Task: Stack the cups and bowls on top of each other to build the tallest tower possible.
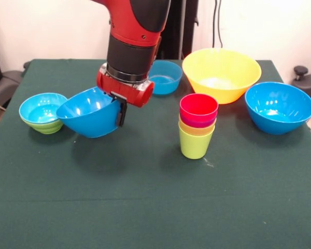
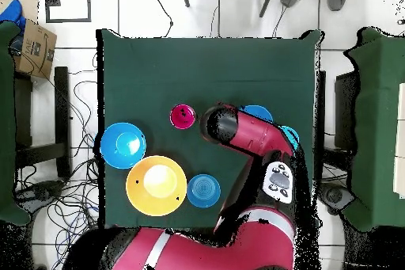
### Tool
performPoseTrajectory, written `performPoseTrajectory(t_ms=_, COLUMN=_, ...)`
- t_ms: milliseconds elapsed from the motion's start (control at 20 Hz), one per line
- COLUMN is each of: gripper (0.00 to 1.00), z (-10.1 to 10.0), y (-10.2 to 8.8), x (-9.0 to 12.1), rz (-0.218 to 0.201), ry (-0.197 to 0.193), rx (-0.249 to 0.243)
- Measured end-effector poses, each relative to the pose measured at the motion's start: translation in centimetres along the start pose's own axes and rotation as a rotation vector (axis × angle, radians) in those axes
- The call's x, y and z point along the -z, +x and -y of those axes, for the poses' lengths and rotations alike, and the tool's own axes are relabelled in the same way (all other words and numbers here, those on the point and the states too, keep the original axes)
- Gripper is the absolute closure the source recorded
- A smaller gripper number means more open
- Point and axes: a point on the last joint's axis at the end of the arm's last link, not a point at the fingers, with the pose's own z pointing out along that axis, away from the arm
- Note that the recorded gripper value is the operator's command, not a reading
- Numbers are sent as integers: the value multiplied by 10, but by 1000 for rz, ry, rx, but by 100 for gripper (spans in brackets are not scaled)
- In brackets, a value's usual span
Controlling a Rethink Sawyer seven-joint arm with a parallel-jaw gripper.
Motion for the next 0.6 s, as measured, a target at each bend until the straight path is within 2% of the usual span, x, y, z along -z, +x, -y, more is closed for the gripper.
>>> performPoseTrajectory(t_ms=350, gripper=100, z=11, y=3, x=7, rz=-29, ry=30, rx=12)
performPoseTrajectory(t_ms=450, gripper=100, z=19, y=6, x=15, rz=-55, ry=54, rx=21)
performPoseTrajectory(t_ms=600, gripper=100, z=23, y=8, x=21, rz=-74, ry=70, rx=29)
